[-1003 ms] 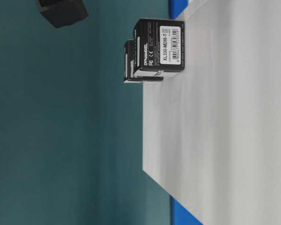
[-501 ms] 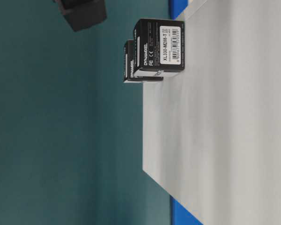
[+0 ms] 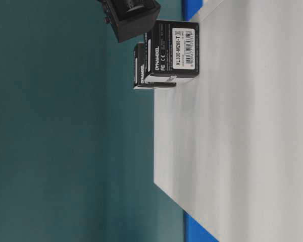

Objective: Place the box from the white plastic tray onto the white base.
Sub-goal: 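Lower the open right gripper around the lower-left DYNAMIXEL box in the tray, then close the right gripper on the box and lift it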

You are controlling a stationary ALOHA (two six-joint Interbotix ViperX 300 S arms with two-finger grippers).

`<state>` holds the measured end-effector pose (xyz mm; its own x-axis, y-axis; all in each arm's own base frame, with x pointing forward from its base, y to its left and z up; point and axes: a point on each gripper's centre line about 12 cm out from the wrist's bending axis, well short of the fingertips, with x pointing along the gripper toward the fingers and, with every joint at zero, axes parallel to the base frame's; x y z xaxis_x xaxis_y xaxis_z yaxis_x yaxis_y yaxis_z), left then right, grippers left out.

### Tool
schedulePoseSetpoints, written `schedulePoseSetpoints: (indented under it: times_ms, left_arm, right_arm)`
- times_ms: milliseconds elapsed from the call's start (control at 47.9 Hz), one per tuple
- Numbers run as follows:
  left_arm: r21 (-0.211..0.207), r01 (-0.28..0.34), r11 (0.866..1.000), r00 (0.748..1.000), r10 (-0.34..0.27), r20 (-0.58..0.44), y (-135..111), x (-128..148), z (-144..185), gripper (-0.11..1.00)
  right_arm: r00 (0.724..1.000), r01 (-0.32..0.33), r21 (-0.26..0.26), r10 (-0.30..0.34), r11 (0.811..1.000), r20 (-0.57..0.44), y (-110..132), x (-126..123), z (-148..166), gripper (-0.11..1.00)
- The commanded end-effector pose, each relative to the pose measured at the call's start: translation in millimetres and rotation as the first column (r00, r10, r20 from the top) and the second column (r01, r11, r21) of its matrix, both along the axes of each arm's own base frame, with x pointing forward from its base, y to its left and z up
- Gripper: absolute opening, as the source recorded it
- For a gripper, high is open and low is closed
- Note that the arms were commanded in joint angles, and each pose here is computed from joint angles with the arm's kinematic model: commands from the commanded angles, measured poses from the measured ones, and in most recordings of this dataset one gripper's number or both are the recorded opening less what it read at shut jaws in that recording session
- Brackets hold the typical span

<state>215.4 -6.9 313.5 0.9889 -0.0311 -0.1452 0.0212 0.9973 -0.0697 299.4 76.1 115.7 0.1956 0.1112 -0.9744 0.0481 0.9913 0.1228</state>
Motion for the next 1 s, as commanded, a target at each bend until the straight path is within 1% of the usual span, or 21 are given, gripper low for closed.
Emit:
schedulePoseSetpoints:
  times_ms: [0,84,146,209,293,313,334,543,648,773,982]
  left_arm:
    - [0.002,0.002,1.0,1.0,-0.002,0.025,-0.4,2.3,9.6,-0.07]
    - [0.002,0.0,1.0,1.0,0.0,0.025,-0.1,2.3,9.6,-0.07]
    - [0.002,0.002,1.0,1.0,-0.002,0.025,-0.4,2.3,9.6,-0.07]
    - [0.002,0.002,1.0,1.0,-0.002,0.025,-0.4,2.3,9.6,-0.07]
    - [0.002,0.0,1.0,1.0,0.0,0.023,-0.1,2.2,9.0,-0.07]
    - [0.001,0.002,1.0,1.0,-0.002,0.023,-0.4,2.2,9.0,-0.07]
    - [0.002,0.002,1.0,1.0,-0.002,0.023,-0.4,2.2,9.0,-0.07]
    - [0.001,0.0,1.0,1.0,0.0,0.022,-0.1,2.5,8.6,-0.07]
    - [0.001,0.002,1.0,1.0,-0.002,0.02,-0.4,2.4,8.0,-0.07]
    - [0.001,0.002,1.0,1.0,-0.002,0.015,-0.4,3.3,7.0,-0.07]
    - [0.003,0.002,1.0,1.0,-0.002,0.009,-0.5,4.5,5.6,-0.07]
  right_arm:
    - [1.0,0.0,-0.002,0.0,1.0,-0.005,0.8,1.6,-1.8,1.0]
    - [1.0,0.0,-0.001,0.0,1.0,-0.003,1.0,2.5,-0.3,0.99]
    - [1.0,0.0,0.001,0.0,1.0,0.001,1.7,5.1,2.3,0.94]
    - [1.0,-0.001,0.001,0.001,1.0,-0.002,1.9,5.7,4.1,0.85]
    - [1.0,-0.001,0.003,0.001,1.0,-0.02,2.8,4.4,4.8,0.64]
    - [1.0,0.003,0.004,-0.003,1.0,-0.021,2.5,4.6,5.1,0.6]
    - [1.0,0.003,0.005,-0.003,1.0,-0.026,2.6,4.4,5.4,0.58]
    - [1.0,0.003,0.006,-0.003,1.0,-0.03,2.6,3.1,8.8,0.58]
    - [1.0,0.006,0.014,-0.006,1.0,-0.016,2.7,1.7,20.0,0.58]
    - [1.0,0.023,0.029,-0.024,0.999,0.02,-2.5,-1.1,48.3,0.58]
    - [0.997,0.053,0.035,-0.055,0.998,0.046,-22.8,-13.4,110.2,0.58]
